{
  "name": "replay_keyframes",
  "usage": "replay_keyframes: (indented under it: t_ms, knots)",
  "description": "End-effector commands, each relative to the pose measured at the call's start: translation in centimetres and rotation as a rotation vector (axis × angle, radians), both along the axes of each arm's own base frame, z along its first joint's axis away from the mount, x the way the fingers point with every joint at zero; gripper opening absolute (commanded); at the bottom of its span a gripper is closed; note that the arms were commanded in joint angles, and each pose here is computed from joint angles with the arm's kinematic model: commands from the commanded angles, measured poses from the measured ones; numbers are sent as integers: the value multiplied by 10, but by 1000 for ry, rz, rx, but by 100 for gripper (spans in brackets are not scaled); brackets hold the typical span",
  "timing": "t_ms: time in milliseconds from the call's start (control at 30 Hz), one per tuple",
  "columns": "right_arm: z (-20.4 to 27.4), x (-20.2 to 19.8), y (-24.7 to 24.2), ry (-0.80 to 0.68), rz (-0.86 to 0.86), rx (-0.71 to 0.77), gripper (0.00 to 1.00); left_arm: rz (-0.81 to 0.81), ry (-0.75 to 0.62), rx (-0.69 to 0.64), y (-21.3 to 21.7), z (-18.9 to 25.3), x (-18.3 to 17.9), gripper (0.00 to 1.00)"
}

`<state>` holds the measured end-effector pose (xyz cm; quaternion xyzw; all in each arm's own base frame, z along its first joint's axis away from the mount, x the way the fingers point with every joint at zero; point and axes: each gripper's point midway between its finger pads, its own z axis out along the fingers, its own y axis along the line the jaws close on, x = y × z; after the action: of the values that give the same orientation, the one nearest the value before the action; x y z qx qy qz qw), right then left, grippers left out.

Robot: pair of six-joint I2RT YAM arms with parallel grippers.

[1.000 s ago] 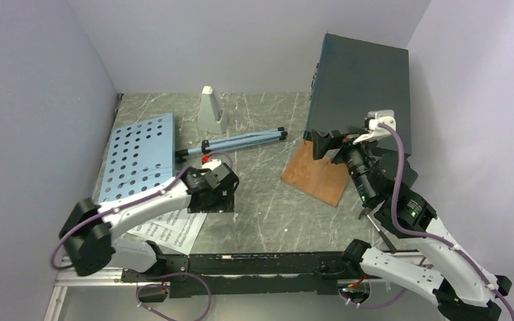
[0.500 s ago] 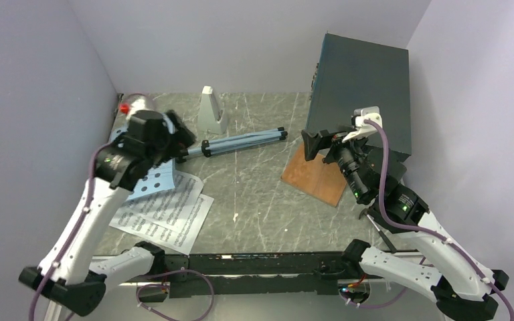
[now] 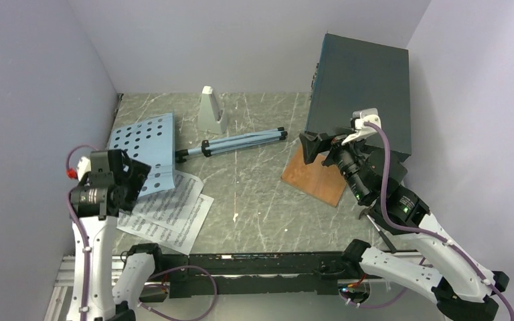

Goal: Set up the instrument practice props

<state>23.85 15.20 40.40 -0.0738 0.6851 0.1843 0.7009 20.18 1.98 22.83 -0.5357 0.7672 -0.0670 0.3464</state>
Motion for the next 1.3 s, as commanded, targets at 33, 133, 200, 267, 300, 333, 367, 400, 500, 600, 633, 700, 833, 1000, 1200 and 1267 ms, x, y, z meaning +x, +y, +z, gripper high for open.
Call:
replay_keyframes:
  t_ms: [33,133,200,267,300,333,367,400,500,600,633,700,833,1000,1200,1267]
  knots:
    - [5,-2,8,-19,39,15,100,140,21,-242,-22,-31,-17,98]
    - [2,-3,12,-9,59,13,100,223,-48,-305,-23,-34,-21,90]
    - [1,-4,14,-7,70,18,100,282,-107,-327,-19,-33,-23,86]
    - [-1,-4,16,-6,78,17,100,323,-147,-344,-17,-34,-26,84]
    - [-1,-3,17,-5,80,17,100,338,-151,-349,-16,-35,-26,83]
    - [-2,-3,18,-3,82,15,100,345,-146,-351,-16,-38,-27,83]
    - [-3,-2,19,-1,84,13,100,357,-135,-352,-15,-42,-27,84]
    - [-4,-2,20,1,85,11,100,372,-120,-358,-15,-47,-27,85]
    - [-4,-1,21,4,86,14,100,388,-121,-393,-18,-63,-24,91]
    - [-3,-2,22,5,92,19,100,379,-159,-425,-20,-75,-13,95]
    - [-3,-2,22,6,95,20,100,376,-172,-428,-20,-79,-9,96]
    - [-3,-2,23,8,99,21,100,341,-253,-406,-16,-81,9,98]
    - [-5,-2,23,17,99,17,100,268,-380,-311,-6,-84,32,97]
    - [-4,-2,26,21,105,16,100,237,-464,-298,-4,-90,47,96]
    - [-4,0,35,29,132,17,100,237,-599,-316,-2,-84,62,91]
    - [-6,1,38,36,141,15,100,239,-654,-307,1,-77,65,87]
